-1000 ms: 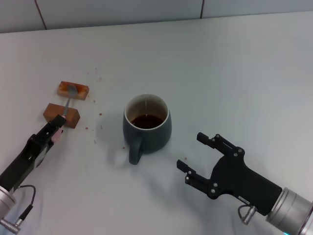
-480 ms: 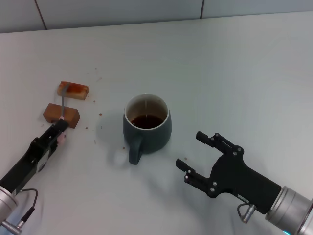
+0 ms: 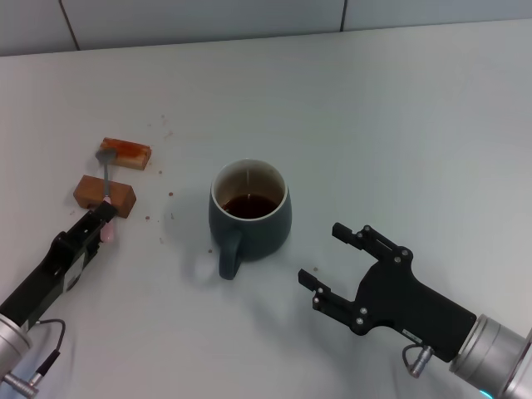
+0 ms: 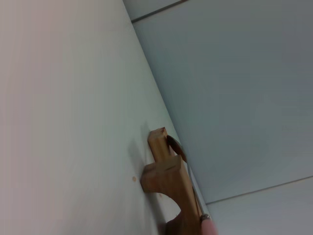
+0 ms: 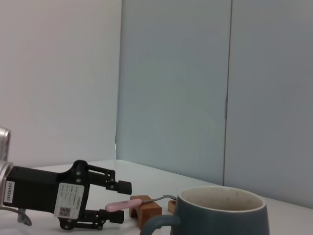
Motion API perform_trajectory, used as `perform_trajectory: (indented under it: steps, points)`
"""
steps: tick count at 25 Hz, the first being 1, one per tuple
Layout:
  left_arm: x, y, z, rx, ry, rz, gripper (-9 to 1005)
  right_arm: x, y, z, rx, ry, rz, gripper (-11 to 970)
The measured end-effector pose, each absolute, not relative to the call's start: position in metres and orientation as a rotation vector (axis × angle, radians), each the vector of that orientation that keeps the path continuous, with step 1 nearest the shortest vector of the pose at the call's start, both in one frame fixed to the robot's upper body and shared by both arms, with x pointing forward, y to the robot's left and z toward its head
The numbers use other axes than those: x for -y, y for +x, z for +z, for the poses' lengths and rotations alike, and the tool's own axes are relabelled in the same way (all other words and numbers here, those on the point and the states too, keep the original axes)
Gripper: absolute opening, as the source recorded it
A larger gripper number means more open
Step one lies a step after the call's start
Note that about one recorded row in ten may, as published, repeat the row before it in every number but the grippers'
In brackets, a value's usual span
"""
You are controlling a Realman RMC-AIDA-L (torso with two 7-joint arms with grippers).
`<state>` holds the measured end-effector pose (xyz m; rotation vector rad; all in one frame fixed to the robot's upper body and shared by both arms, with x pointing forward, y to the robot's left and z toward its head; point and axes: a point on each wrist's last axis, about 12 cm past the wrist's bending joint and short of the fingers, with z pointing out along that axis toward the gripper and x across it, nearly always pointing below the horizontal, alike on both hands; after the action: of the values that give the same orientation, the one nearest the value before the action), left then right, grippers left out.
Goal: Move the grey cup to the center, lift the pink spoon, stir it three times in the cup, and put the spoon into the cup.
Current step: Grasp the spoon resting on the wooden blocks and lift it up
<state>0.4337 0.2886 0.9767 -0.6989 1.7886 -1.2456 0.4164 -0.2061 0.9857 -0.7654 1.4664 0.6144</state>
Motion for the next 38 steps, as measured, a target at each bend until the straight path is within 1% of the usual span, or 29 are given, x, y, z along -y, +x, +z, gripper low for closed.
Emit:
perform_trajectory:
  steps: [13,29,38]
  points:
    - [-0.2893,0.4306,0.9789,-1.751,-0.73,-1.276,537,0.2061,0.4166,0.9859,-1.466,-0.762,0.614,756]
    - [-0.2887,0.4261,0.9775,-1.752,-0.75,-1.284,538,0.2063,0.415,0.9853,-1.47,-0.758,0.614,755]
    - [-0.28,0.4265,0.9775,-1.757,-0.743,-1.318,538,0.207,0.4144,0.9847,-1.474,-0.757,0.612,756]
